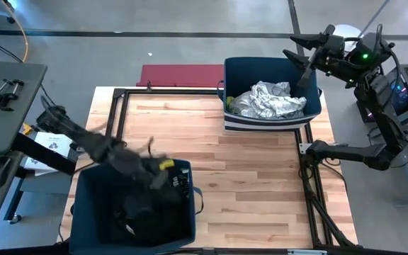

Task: Sort clothes
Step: Adjust the bottom laundry bin

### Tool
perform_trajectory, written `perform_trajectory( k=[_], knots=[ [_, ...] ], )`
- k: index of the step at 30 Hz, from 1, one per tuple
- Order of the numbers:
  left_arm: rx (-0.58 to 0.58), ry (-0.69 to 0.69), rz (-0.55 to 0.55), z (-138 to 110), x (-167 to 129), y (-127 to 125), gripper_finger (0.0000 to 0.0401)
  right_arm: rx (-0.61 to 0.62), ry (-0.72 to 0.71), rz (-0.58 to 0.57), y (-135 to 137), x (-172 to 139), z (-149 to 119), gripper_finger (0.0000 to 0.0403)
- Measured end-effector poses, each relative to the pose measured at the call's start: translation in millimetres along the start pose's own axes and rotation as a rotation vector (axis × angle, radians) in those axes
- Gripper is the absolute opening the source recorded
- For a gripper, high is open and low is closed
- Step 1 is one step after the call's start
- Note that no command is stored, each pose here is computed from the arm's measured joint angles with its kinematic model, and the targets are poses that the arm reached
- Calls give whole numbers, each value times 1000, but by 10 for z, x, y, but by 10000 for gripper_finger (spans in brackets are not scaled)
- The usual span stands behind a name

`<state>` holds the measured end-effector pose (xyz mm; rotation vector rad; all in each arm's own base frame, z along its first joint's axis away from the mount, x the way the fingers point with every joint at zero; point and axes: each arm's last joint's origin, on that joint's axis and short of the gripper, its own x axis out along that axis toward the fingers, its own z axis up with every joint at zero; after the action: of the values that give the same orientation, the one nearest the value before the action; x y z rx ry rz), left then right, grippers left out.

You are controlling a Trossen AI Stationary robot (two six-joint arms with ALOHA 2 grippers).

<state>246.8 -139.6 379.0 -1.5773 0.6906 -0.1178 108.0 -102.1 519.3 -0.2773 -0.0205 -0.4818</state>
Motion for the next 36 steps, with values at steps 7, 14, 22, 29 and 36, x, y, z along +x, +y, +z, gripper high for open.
perform_trajectory(
  k=[7, 14, 22, 29, 36],
  knots=[
    [516, -259, 263, 478, -576, -397, 48, 186, -34, -4, 4, -37, 43, 216],
    [408, -263, 972, 856, -1103, 86, 3, 307, -69, -3, 25, -129, 99, 216],
    [343, 125, 889, 998, -664, 781, 0, 358, -111, -2, 82, -332, 181, 216],
    [277, 260, 792, 737, -319, 1071, 0, 364, -138, -3, 120, -463, 226, 216],
    [247, 178, 797, 638, -421, 989, 0, 359, -130, -4, 127, -480, 222, 216]
  ],
)
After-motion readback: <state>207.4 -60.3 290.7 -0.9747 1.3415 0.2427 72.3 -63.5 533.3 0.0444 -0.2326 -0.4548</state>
